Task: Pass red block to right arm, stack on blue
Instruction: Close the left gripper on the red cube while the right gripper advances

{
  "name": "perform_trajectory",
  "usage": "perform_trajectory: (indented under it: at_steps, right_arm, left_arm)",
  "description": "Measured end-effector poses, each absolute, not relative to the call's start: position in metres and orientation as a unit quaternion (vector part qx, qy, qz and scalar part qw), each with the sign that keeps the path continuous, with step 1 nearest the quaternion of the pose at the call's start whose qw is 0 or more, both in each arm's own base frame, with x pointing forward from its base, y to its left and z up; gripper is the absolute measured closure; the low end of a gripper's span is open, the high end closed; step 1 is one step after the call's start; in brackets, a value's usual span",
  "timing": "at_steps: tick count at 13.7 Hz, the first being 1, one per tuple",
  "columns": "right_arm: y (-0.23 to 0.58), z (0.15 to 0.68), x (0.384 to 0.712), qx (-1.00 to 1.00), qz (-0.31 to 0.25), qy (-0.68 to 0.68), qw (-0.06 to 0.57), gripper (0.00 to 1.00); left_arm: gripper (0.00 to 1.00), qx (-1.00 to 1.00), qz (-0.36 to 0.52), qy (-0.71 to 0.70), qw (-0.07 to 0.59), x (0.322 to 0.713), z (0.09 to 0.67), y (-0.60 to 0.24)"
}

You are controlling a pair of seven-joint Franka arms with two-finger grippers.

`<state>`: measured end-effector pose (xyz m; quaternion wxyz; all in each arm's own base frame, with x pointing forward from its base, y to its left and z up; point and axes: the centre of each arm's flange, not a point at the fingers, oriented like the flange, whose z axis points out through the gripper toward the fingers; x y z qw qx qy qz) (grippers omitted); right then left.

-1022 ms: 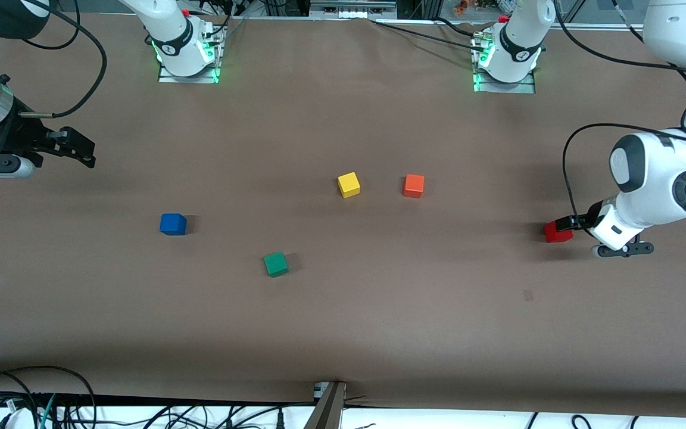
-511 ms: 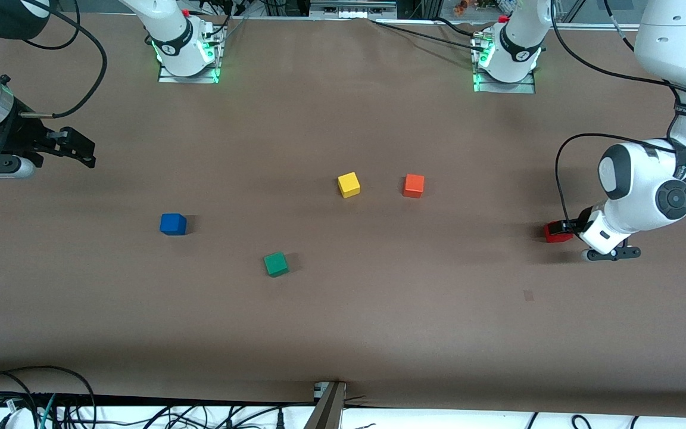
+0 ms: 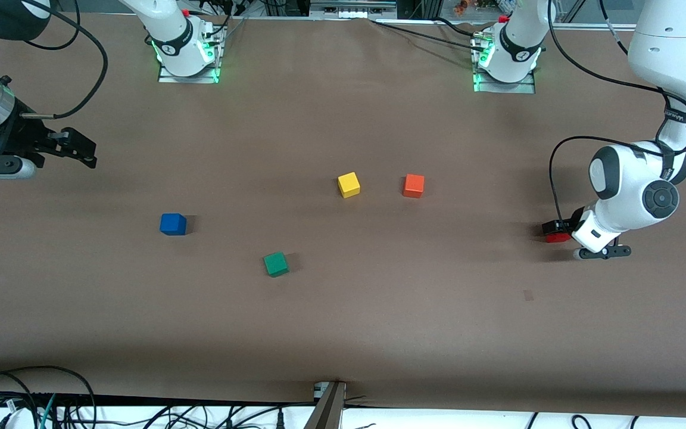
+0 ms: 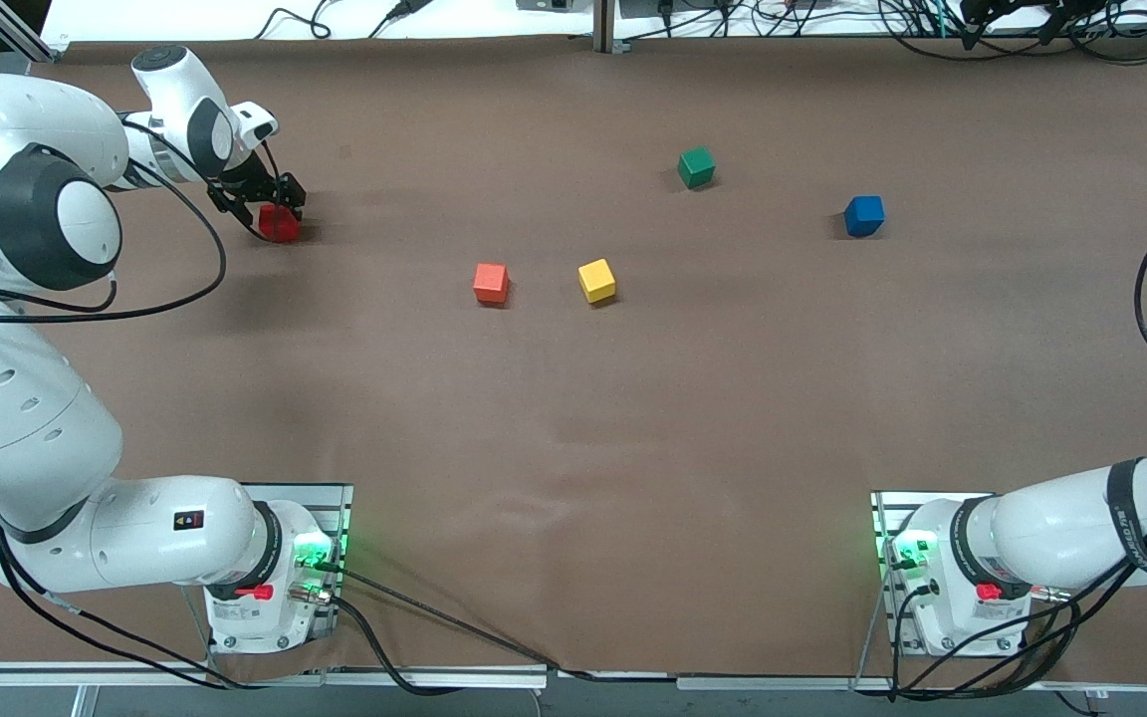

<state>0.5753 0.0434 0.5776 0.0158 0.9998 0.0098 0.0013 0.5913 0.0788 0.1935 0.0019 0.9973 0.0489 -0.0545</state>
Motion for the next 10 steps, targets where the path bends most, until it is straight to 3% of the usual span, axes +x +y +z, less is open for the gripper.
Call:
perform_trajectory:
  at_steps: [4, 10]
  right_arm:
    - [0.047, 0.559, 0.583, 1.000, -0.015, 0.013, 0.016, 0.00]
    - [0.059, 0.544, 0.579, 0.991, -0.056, 0.125, 0.003, 0.00]
  left_arm:
    - [0.45, 0.997, -0.054, 0.048, 0.002, 0.592, 0.194, 0.078]
    - [0.44, 0.999, -0.026, 0.037, 0.003, 0.604, 0.226, 0.067]
